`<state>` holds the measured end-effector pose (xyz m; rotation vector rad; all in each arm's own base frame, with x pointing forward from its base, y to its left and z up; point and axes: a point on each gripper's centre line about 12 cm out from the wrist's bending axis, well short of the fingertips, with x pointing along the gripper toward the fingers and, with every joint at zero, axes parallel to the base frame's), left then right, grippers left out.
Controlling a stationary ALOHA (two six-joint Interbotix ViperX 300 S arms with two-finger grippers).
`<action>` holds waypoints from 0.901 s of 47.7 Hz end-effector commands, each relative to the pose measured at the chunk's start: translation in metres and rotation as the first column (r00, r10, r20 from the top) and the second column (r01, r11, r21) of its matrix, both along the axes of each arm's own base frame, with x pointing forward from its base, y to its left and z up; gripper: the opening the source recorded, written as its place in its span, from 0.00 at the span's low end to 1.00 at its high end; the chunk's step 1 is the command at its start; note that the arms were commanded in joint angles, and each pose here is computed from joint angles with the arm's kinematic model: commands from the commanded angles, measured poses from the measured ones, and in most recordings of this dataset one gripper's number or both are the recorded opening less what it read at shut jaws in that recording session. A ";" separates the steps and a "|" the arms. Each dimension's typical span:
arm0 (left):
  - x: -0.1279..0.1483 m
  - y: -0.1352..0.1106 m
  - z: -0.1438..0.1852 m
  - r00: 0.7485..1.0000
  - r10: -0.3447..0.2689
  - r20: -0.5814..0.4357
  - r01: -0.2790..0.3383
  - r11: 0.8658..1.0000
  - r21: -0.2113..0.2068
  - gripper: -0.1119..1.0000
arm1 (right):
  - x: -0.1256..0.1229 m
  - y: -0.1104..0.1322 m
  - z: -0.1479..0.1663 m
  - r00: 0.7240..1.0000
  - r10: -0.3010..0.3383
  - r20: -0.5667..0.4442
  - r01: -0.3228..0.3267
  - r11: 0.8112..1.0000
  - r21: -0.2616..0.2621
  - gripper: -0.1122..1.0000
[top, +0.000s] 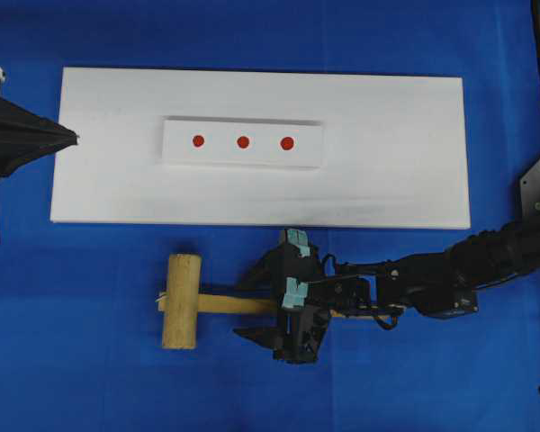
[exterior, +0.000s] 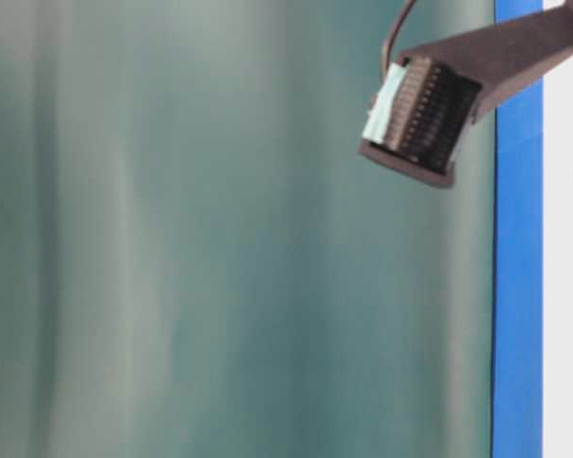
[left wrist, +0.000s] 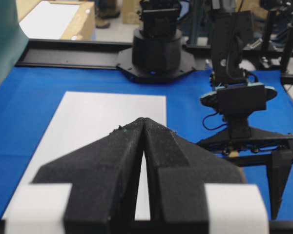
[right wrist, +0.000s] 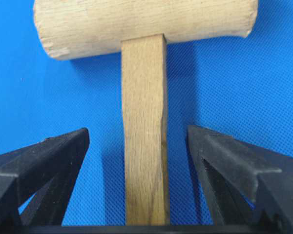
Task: Hit the mark with a hammer.
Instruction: 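Close the right gripper around the mallet handle near the head, then lift the mallet with the right gripper and carry it over the board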
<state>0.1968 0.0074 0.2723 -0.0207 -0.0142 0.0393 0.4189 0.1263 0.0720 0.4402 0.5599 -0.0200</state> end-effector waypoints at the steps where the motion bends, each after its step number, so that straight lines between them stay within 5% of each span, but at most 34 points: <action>1: 0.001 0.001 0.004 1.000 0.005 0.011 -0.005 1.000 -0.001 0.10 | 0.005 0.003 0.008 1.000 -0.004 0.024 0.004 1.000 0.011 0.89; 10: 0.001 0.002 0.004 1.000 0.010 0.011 -0.010 1.000 -0.001 0.10 | 0.001 0.003 0.003 1.000 0.004 -0.008 -0.004 1.000 -0.006 0.81; 24: 0.001 0.002 0.005 1.000 0.010 0.009 -0.010 1.000 -0.001 0.10 | -0.004 0.001 0.010 0.998 0.045 -0.040 -0.047 0.998 -0.046 0.20; 43: 0.000 0.002 0.005 1.000 0.013 0.008 -0.013 1.000 -0.001 0.10 | -0.016 -0.016 0.062 0.998 0.053 0.043 -0.050 0.997 -0.064 0.19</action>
